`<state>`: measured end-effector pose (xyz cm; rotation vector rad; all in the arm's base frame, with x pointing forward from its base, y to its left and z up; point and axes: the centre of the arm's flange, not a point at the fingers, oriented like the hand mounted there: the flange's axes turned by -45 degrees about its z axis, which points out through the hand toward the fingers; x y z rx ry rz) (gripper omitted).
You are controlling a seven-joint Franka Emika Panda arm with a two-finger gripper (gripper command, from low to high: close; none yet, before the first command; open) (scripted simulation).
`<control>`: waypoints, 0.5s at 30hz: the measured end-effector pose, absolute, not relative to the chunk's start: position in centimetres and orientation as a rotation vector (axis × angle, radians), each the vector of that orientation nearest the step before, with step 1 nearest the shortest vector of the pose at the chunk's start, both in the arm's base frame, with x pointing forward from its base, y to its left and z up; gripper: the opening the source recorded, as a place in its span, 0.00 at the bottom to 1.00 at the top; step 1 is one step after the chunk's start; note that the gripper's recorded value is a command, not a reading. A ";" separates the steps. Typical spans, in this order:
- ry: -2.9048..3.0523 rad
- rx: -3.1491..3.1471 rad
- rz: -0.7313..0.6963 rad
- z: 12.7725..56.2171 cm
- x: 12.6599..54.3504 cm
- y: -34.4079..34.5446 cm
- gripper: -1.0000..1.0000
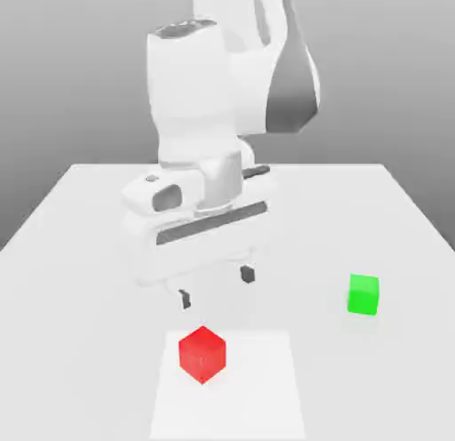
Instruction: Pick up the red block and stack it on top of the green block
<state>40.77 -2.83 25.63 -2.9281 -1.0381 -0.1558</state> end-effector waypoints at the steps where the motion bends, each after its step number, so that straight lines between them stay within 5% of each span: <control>1: -1.087 -2.923 -0.106 24.0 39.9 -3.2 0.50; 15: -1.213 -2.904 -0.008 15.6 38.3 -3.8 0.50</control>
